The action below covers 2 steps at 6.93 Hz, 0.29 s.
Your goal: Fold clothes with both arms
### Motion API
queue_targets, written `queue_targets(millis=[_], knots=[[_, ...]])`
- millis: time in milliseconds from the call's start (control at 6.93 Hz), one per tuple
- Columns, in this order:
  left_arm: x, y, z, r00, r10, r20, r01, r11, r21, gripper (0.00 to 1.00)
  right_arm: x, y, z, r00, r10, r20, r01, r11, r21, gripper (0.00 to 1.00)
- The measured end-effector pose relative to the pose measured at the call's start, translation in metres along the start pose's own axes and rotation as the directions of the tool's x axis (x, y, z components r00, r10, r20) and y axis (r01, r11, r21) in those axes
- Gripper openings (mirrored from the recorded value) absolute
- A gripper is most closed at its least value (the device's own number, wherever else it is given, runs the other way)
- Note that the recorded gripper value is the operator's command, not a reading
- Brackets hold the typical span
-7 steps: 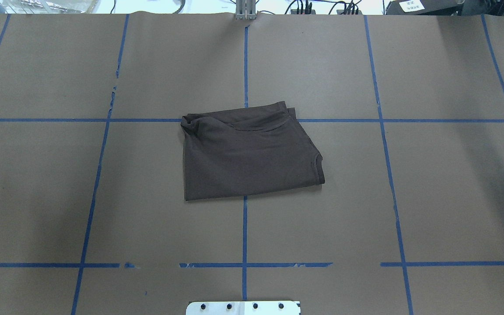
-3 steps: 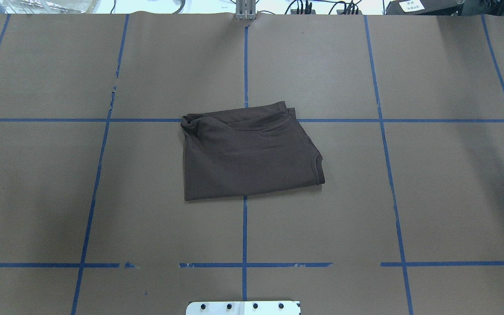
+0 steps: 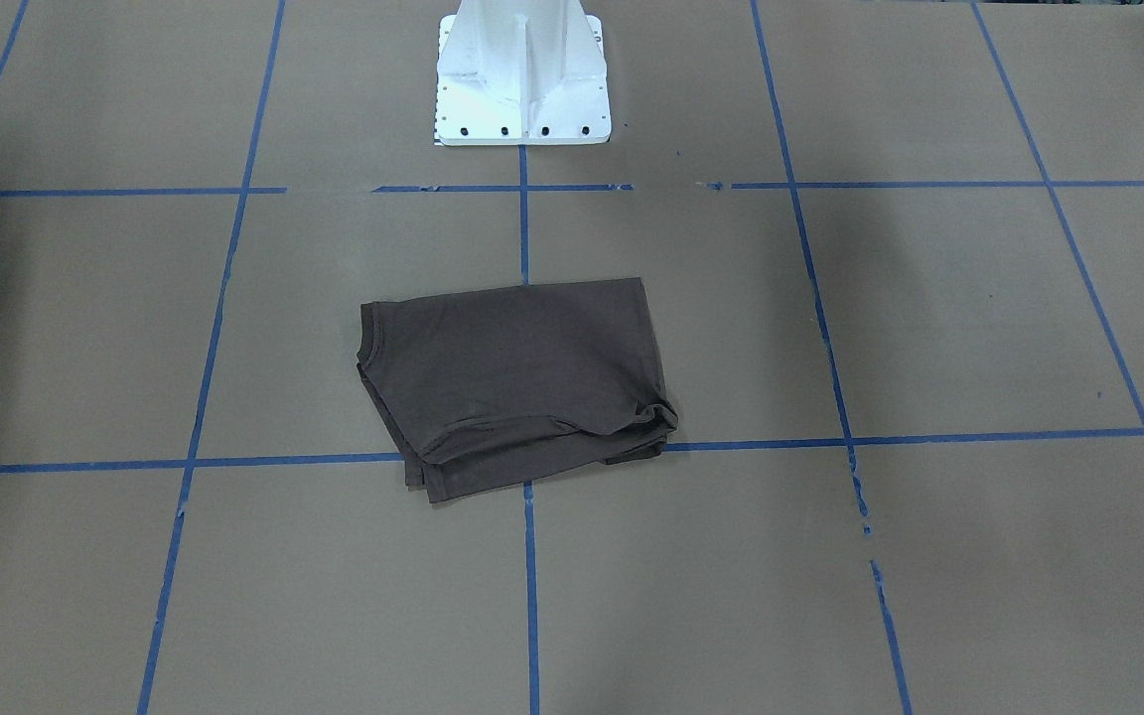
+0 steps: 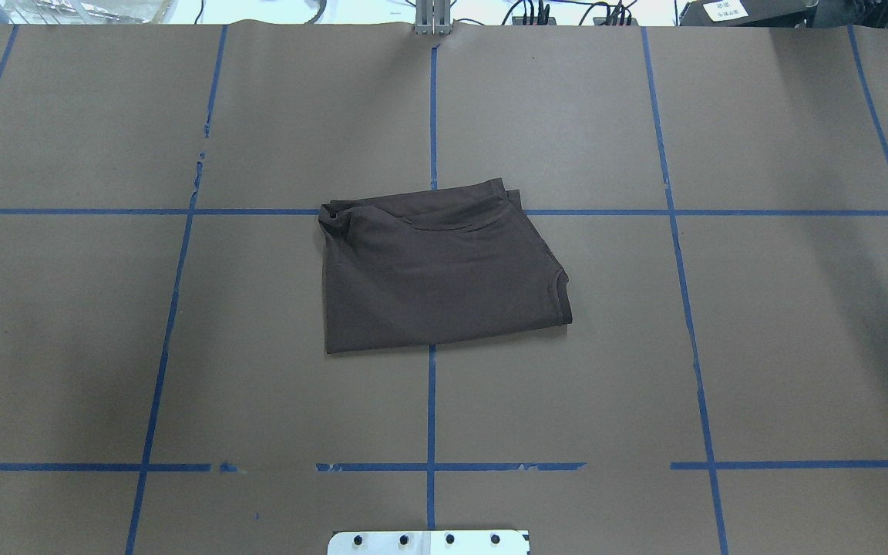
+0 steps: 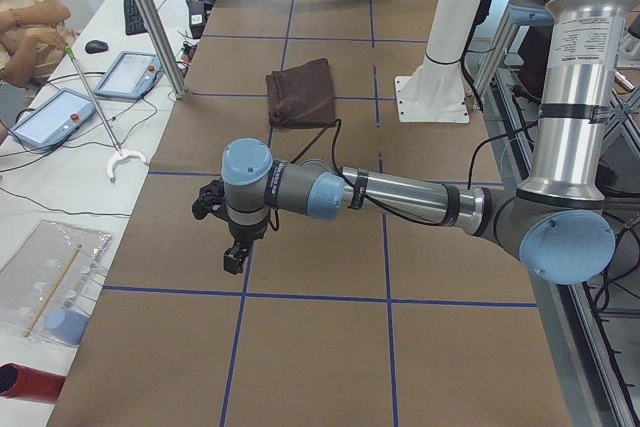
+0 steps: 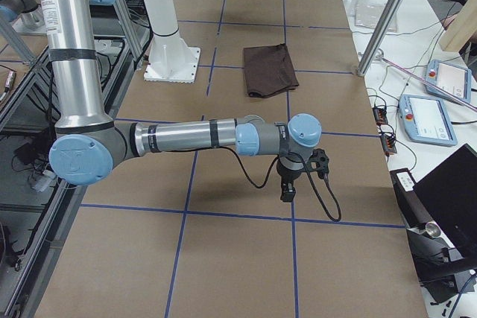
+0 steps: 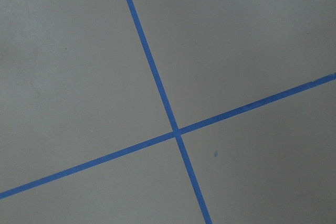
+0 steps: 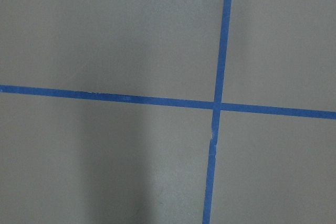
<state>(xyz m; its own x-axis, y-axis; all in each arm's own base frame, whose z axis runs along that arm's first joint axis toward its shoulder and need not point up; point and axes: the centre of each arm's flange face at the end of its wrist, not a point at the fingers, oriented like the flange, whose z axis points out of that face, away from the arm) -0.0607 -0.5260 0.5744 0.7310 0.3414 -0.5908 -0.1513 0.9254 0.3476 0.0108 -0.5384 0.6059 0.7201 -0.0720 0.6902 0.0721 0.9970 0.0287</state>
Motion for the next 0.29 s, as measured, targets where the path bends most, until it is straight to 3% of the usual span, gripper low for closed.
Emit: queue_targets(millis=[289], knots=[[0.002, -0.0034, -0.0034, 1.0, 0.006, 0.001, -0.006, 1.0, 0.007, 1.0, -0.0047, -0.0004, -0.0047, 1.0, -0.009, 0.001, 0.009, 1.0, 0.01, 1.0]])
